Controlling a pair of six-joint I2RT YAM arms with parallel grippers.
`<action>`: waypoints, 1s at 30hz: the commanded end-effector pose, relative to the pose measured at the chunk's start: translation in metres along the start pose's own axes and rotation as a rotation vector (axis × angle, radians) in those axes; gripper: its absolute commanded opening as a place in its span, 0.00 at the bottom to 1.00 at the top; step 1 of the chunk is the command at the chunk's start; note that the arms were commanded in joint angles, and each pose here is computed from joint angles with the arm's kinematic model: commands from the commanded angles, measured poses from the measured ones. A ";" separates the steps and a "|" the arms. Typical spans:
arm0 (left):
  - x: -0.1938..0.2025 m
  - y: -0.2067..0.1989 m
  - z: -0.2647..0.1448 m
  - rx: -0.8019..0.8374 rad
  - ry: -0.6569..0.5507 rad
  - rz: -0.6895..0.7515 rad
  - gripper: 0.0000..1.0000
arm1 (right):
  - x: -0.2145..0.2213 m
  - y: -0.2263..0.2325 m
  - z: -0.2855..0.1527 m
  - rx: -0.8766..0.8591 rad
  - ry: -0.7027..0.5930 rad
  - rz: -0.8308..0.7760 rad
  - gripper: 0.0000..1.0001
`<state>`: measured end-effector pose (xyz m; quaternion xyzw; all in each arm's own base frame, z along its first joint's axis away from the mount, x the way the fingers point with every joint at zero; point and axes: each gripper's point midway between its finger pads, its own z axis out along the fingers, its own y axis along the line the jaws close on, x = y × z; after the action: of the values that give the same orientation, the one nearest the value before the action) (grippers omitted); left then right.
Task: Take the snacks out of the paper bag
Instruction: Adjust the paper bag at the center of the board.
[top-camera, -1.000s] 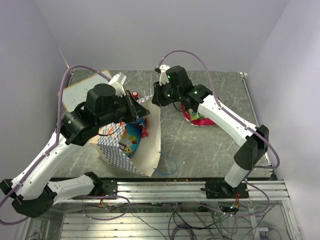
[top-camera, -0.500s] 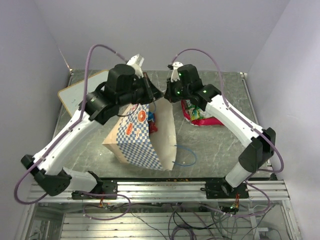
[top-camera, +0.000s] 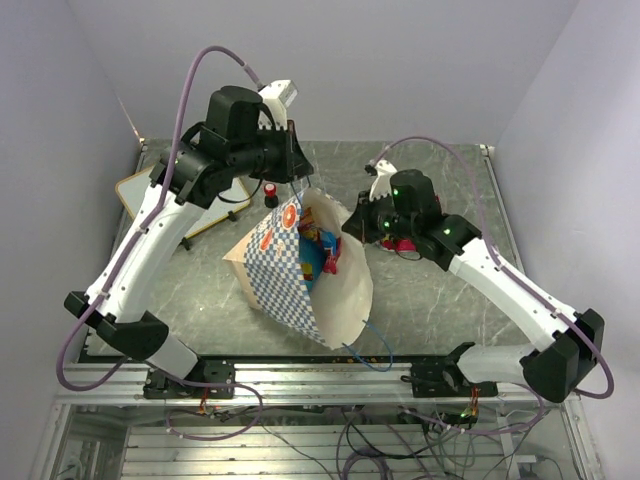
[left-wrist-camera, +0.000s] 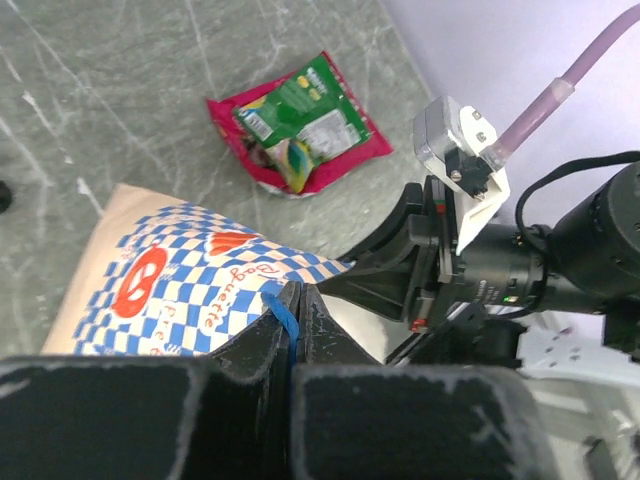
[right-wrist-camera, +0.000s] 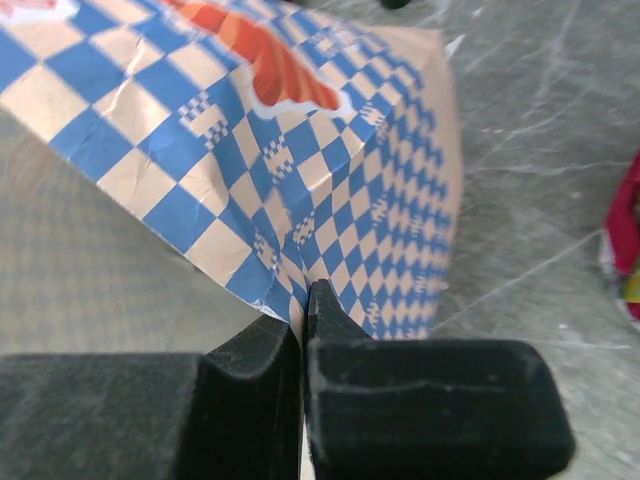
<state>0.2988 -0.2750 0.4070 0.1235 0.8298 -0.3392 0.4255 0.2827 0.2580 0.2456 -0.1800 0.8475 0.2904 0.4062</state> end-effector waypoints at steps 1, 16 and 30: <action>-0.030 0.002 -0.037 -0.019 -0.087 0.215 0.07 | 0.043 0.026 0.001 -0.085 0.122 0.052 0.00; 0.018 -0.054 -0.078 0.392 -0.182 -0.152 0.07 | 0.041 0.019 -0.014 0.042 0.133 -0.011 0.12; 0.011 0.013 -0.094 -0.060 -0.230 -0.336 0.07 | -0.018 -0.022 -0.100 0.228 0.073 -0.015 0.75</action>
<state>0.2247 -0.2361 0.4123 -0.0146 0.7880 -0.4601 0.4088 0.2477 0.2163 0.2584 -0.1797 0.8910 0.2211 0.3534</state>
